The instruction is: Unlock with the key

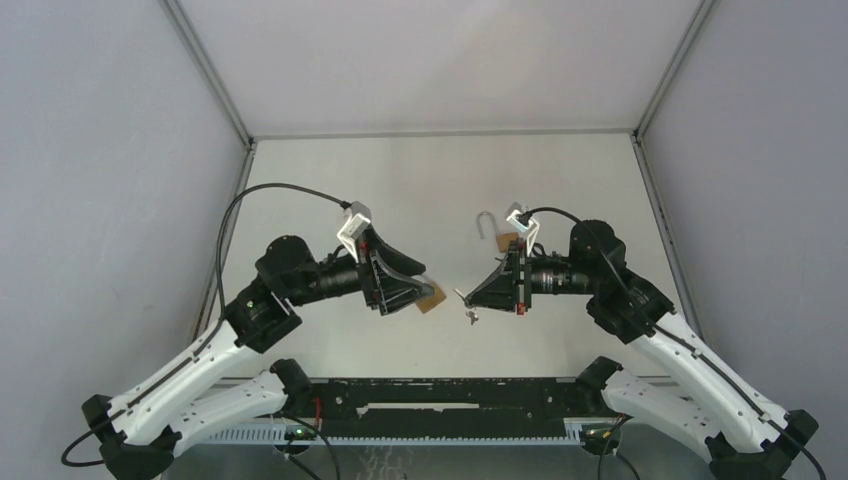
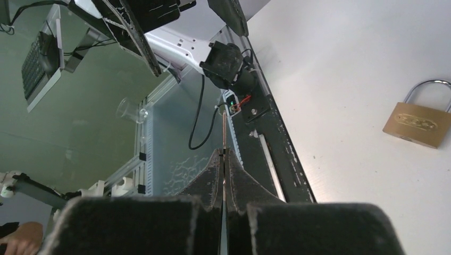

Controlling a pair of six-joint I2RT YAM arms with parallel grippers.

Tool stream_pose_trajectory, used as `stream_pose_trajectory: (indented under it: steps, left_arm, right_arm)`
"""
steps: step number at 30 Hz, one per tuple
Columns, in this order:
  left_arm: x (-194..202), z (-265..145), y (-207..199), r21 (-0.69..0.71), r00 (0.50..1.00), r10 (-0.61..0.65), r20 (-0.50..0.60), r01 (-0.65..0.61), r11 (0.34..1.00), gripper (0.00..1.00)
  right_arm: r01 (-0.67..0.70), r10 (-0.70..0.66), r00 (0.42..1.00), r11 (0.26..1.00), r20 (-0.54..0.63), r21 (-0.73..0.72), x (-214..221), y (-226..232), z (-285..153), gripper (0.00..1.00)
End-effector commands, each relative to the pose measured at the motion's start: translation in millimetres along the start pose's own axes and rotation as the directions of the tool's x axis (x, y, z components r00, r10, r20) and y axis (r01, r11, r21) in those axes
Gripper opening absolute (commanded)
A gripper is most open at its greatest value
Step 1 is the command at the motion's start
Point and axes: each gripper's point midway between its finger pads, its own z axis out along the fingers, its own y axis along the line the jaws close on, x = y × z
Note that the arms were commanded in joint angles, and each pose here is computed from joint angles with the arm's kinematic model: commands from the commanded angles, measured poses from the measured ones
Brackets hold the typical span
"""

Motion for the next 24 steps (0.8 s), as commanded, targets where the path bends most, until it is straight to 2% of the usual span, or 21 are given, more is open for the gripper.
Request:
stream_pose_trajectory:
  steps: [1,6,18,22,24]
  left_arm:
    - [-2.0,-0.9,-15.2,0.073,1.000,0.013,0.019,-0.014,0.997,0.67]
    - [7.4,2.4,-15.6,0.089,1.000,0.004,-0.009,-0.003,0.996,0.67]
    - [13.5,12.5,-31.4,0.171,0.999,-0.020,-0.036,0.026,0.985,0.55]
    - [16.8,12.0,-32.8,0.178,0.999,-0.022,-0.044,0.030,0.984,0.49]
    - [17.3,11.9,-31.8,0.172,0.999,-0.024,-0.041,0.031,0.985,0.40]
  right_arm:
    - [0.023,-0.021,0.999,0.999,0.045,-0.040,-12.4,11.9,5.2,0.00]
    - [0.031,-0.026,0.998,0.997,0.060,-0.076,-16.2,23.1,8.3,0.00]
    - [0.048,-0.043,0.998,0.990,0.042,-0.133,-12.0,37.3,20.2,0.00]
    - [0.048,-0.043,0.998,0.990,0.041,-0.135,-12.4,37.0,21.9,0.00]
    - [0.048,-0.043,0.998,0.990,0.041,-0.136,-12.5,37.0,22.5,0.00]
